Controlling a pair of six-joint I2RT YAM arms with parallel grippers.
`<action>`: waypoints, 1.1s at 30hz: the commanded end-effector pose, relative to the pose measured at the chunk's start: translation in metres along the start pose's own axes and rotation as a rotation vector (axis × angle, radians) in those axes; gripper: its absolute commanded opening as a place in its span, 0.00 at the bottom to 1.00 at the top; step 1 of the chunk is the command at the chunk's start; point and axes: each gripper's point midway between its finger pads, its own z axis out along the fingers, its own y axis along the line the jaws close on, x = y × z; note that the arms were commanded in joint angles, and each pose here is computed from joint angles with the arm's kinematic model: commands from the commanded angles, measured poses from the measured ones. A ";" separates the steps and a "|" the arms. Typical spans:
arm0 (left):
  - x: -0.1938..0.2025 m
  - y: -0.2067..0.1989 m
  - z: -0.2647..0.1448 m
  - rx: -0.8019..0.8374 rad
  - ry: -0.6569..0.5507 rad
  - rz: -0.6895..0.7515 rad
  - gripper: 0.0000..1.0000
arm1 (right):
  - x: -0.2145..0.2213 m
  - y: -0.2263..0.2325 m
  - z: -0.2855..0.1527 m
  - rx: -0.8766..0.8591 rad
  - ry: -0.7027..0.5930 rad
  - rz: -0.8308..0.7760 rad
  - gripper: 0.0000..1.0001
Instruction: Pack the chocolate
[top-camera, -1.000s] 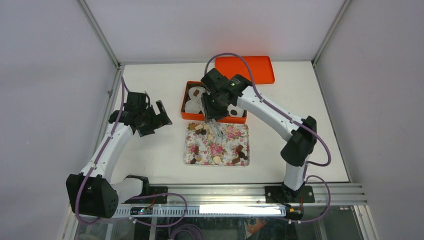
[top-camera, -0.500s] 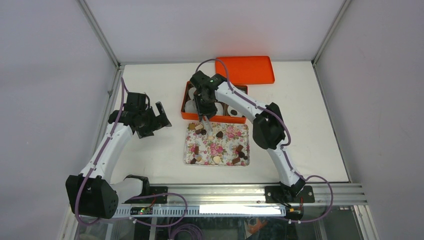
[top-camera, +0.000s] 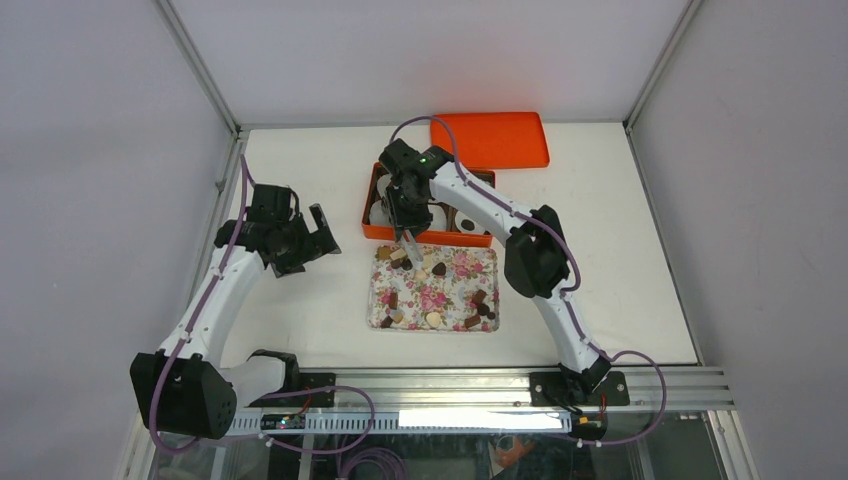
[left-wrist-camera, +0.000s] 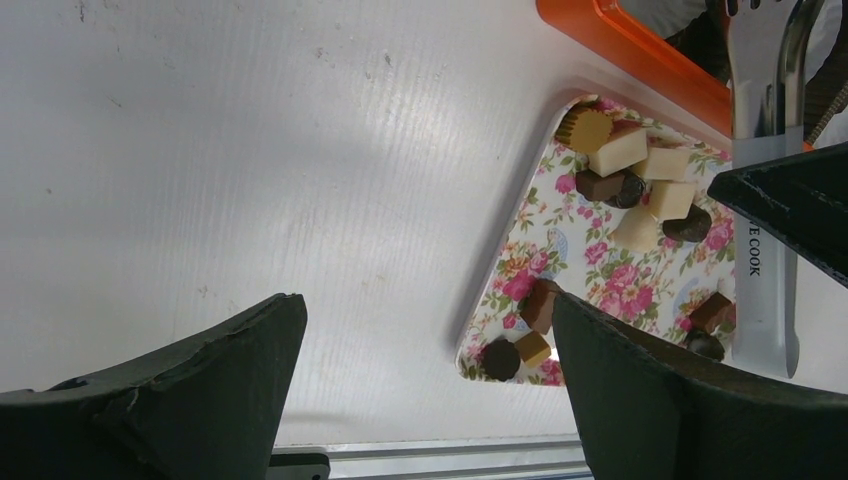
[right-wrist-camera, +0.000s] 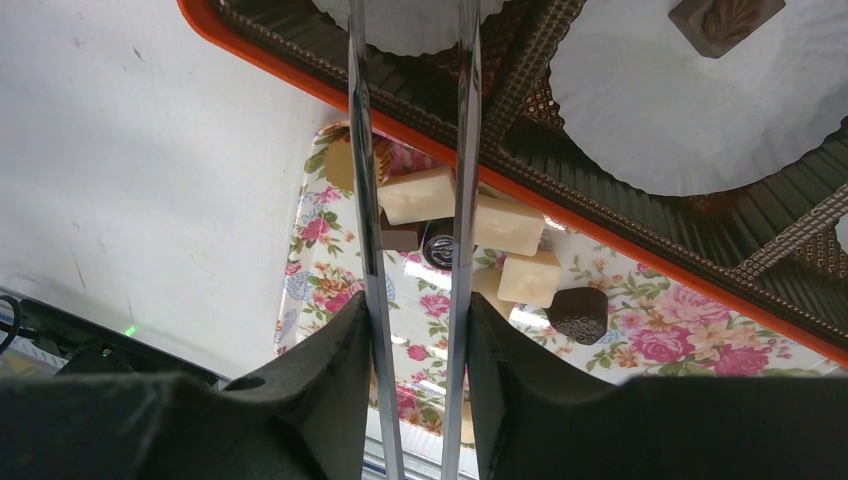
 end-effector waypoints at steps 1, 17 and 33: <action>-0.019 -0.007 -0.012 0.019 -0.065 0.019 0.99 | -0.018 0.014 -0.023 -0.057 -0.082 -0.026 0.36; -0.027 -0.006 -0.015 0.004 -0.092 0.017 0.99 | -0.024 0.021 -0.045 -0.093 -0.137 -0.029 0.30; -0.027 -0.015 -0.014 0.049 -0.079 0.022 0.99 | 0.008 -0.147 -0.155 0.180 -0.395 0.222 0.15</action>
